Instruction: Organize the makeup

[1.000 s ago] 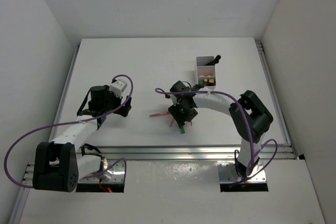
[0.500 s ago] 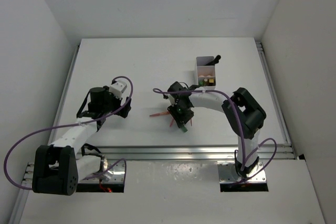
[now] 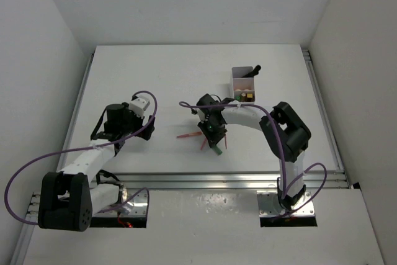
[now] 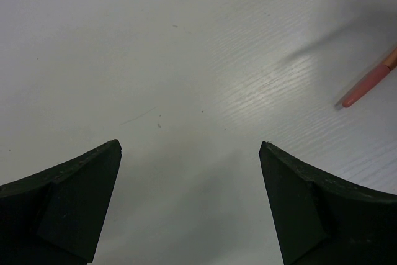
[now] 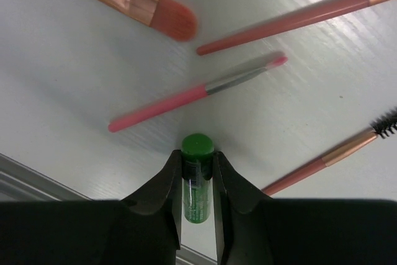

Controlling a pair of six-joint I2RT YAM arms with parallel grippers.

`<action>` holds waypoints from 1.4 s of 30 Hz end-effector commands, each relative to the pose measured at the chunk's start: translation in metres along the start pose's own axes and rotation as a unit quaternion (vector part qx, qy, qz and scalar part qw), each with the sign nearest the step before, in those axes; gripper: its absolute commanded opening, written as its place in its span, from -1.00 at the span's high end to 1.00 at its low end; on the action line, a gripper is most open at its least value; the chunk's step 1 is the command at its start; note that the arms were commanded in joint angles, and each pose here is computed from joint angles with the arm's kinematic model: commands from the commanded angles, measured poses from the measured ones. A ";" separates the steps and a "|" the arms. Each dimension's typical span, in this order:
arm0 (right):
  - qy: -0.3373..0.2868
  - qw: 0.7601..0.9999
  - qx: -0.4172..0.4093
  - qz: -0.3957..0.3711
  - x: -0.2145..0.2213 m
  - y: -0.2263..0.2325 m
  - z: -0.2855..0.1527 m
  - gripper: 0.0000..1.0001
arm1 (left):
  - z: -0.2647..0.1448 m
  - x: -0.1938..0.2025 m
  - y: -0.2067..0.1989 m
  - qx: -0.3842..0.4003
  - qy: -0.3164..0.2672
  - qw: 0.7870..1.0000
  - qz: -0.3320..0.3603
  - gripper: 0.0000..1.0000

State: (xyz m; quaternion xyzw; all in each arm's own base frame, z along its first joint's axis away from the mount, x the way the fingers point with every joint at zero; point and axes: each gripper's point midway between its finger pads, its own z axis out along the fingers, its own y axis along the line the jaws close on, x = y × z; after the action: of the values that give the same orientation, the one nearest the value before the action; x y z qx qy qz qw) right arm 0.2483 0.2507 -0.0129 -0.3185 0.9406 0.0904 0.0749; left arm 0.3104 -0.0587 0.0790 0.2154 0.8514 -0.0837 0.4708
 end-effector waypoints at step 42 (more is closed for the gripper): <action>-0.550 0.803 0.196 0.120 -0.106 -0.209 -0.138 1.00 | 0.015 -0.007 0.013 -0.010 0.018 1.000 0.015 -1.00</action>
State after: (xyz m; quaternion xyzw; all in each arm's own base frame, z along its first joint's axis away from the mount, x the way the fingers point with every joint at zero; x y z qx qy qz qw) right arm 0.4417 0.1226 0.1058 -0.0809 0.7904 0.0714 0.6031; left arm 0.3208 -0.0518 0.0647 0.2175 0.8666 -0.0661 0.4441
